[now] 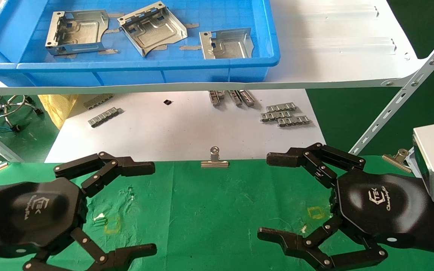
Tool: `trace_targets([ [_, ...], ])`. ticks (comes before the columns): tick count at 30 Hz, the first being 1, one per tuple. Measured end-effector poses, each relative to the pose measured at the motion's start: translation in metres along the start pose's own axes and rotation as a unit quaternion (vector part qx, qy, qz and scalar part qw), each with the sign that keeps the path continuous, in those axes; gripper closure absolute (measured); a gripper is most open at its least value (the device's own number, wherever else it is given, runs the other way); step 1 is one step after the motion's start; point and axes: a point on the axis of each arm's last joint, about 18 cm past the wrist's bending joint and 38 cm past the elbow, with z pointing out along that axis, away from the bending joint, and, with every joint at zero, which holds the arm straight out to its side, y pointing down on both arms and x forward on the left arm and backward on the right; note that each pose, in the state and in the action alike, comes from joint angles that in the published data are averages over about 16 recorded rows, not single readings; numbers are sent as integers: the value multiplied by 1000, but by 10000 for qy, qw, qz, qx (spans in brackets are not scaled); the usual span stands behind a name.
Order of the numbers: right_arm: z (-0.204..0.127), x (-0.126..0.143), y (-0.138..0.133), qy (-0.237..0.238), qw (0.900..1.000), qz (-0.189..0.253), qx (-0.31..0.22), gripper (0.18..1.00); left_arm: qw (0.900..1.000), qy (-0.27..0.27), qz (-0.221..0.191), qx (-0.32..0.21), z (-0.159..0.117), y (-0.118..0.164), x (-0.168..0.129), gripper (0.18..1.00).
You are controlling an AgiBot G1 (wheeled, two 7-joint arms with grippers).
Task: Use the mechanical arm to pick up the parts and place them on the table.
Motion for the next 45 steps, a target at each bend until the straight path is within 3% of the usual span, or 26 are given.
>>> trace_targets([
  [10,0,0,0,0,10000,0,0,224,10000,0,0,0,0,0,0,184],
  [16,0,0,0,0,10000,0,0,291,10000,0,0,0,0,0,0,184],
  [22,0,0,0,0,10000,0,0,396,10000,0,0,0,0,0,0,184],
  [38,0,0,0,0,10000,0,0,775,10000,0,0,0,0,0,0,184],
  [45,0,0,0,0,10000,0,0,890,10000,-16,8,9,0,-1,-1,184],
])
